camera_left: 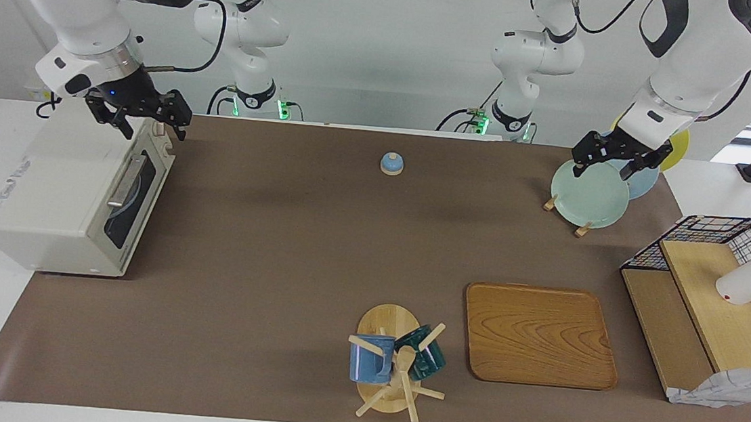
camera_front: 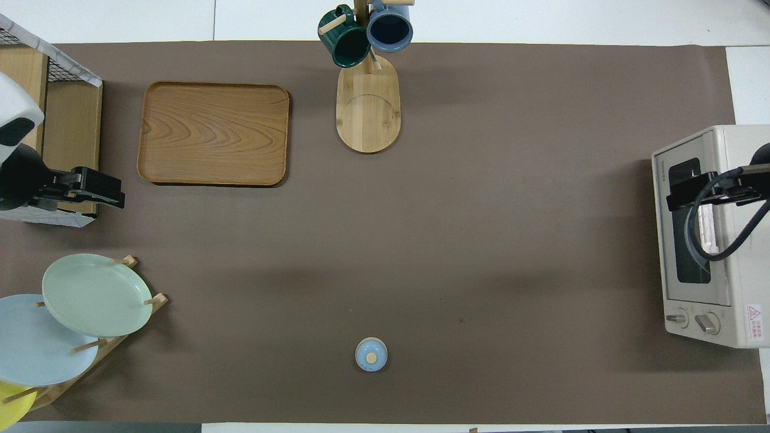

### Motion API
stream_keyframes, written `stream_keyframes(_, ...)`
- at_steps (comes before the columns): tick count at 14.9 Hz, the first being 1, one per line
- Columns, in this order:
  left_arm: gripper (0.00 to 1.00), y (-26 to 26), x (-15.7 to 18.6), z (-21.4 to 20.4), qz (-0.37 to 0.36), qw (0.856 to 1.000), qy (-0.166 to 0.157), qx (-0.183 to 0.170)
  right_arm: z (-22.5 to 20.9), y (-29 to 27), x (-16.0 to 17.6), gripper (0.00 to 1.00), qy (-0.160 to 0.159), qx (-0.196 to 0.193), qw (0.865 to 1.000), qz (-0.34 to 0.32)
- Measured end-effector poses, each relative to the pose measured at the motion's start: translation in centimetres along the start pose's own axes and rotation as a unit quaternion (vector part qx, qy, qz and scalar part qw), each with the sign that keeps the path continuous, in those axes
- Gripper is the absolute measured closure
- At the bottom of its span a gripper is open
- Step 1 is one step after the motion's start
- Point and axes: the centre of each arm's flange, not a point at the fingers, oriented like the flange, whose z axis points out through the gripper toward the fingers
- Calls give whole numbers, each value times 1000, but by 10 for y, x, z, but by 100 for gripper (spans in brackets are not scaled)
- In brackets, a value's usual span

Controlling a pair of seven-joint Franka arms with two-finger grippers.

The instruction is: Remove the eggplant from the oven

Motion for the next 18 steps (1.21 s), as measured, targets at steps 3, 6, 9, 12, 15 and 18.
stream_keyframes(3, 0, 0, 0, 0, 0, 1000, 0, 0, 1, 0, -1, 0, -4, 0, 1000, 0)
stream_keyframes(6, 0, 0, 0, 0, 0, 1000, 0, 0, 1, 2, -1, 0, -5, 1, 1000, -2)
stream_keyframes(9, 0, 0, 0, 0, 0, 1000, 0, 0, 6, 4, -2, 10, -11, 2, 1000, -17)
stream_keyframes(12, 0, 0, 0, 0, 0, 1000, 0, 0, 26, 15, -8, 44, -24, 5, 1000, -14)
stream_keyframes(15, 0, 0, 0, 0, 0, 1000, 0, 0, 58, 30, -16, 75, -9, 6, 1000, -9)
stream_keyframes(18, 0, 0, 0, 0, 0, 1000, 0, 0, 76, 47, -18, 99, 7, -8, 1000, 3)
